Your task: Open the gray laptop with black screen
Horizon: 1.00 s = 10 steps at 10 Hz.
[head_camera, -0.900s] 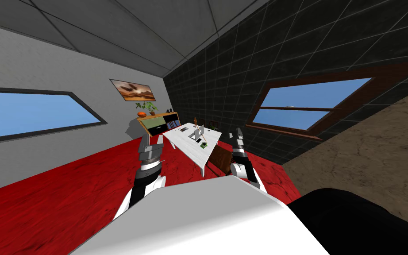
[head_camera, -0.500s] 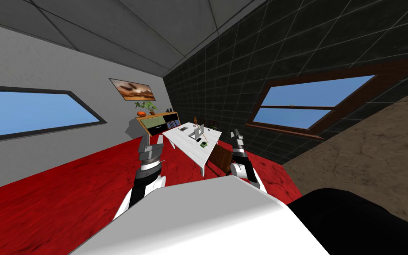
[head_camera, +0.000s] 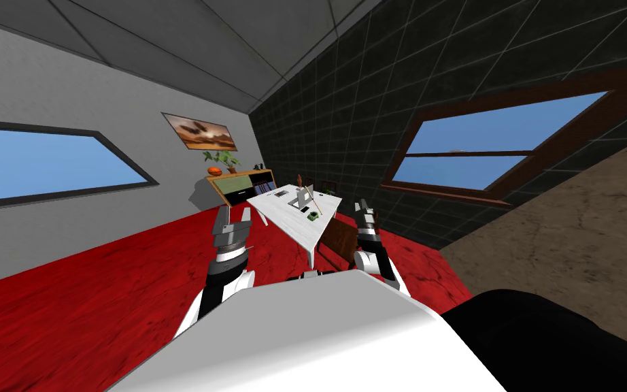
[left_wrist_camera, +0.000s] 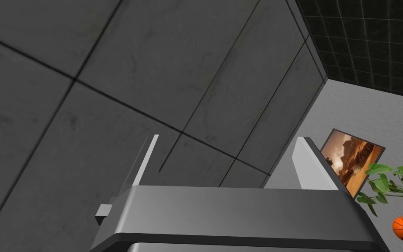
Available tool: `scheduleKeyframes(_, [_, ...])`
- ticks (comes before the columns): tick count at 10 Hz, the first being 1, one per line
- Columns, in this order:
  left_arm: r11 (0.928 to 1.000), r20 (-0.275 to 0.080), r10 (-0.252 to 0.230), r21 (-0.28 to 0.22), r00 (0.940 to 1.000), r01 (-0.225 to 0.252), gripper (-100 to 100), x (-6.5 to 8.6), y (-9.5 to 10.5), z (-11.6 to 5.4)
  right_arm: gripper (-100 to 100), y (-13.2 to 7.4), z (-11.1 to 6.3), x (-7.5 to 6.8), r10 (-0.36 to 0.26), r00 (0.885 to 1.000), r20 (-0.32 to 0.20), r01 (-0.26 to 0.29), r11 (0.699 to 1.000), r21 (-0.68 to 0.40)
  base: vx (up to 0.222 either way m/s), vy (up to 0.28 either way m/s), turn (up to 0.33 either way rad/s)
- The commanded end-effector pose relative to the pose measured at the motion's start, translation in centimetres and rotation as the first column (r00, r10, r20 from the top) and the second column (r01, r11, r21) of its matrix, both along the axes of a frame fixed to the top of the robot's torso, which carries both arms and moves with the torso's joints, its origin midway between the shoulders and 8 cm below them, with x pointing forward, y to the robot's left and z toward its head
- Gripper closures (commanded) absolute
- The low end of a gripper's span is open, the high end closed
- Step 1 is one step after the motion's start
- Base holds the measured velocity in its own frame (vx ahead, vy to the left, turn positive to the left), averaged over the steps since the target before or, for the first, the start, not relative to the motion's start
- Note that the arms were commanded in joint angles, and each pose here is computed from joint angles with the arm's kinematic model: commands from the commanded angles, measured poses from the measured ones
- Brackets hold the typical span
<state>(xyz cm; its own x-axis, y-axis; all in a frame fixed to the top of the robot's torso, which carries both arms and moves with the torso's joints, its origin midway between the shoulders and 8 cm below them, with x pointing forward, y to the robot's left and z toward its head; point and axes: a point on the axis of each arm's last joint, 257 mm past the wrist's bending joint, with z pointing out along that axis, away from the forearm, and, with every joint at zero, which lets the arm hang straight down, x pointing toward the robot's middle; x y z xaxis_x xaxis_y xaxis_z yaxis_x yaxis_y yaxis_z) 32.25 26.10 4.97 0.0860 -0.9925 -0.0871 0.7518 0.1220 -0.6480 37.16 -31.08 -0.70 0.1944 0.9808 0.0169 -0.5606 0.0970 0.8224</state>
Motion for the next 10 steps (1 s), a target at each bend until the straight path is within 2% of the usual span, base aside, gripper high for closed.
scheduleKeyframes(1, [1.0, 0.0, 0.0, 0.0, 1.0, 0.0, 0, 0.0, 0.0, 0.0, -100, 0.1, -0.3, 0.1, 0.001, 1.0, -0.02, -0.002, 0.999, -0.043, -0.004, 0.028, 0.062])
scheduleKeyframes(4, [1.0, -0.001, 0.0, 0.0, 1.0, 0.0, 0, 0.0, 0.0, 0.0, -100, 0.2, -1.8, 0.4, -0.02, 0.996, -0.085, 0.007, 0.988, -0.157, -0.027, 0.092, 0.103])
scheduleKeyframes(6, [1.0, -0.001, 0.0, 0.0, 1.0, 0.0, 0, 0.0, 0.0, 0.0, -100, 0.0, -3.3, 0.6, -0.057, 0.988, -0.141, 0.021, 0.969, -0.245, -0.034, 0.155, 0.161])
scheduleKeyframes(8, [1.0, 0.0, 0.0, -0.001, 1.0, 0.0, 0, 0.0, 0.0, 0.0, -100, -0.4, -5.2, 0.6, -0.109, 0.974, -0.2, 0.035, 0.94, -0.34, -0.041, 0.204, 0.172])
scheduleKeyframes(10, [1.0, 0.0, 0.0, -0.001, 1.0, 0.0, 0, 0.0, 0.0, 0.0, -100, -1.1, -7.3, 0.5, -0.172, 0.951, -0.257, 0.045, 0.898, -0.437, -0.069, 0.21, 0.194])
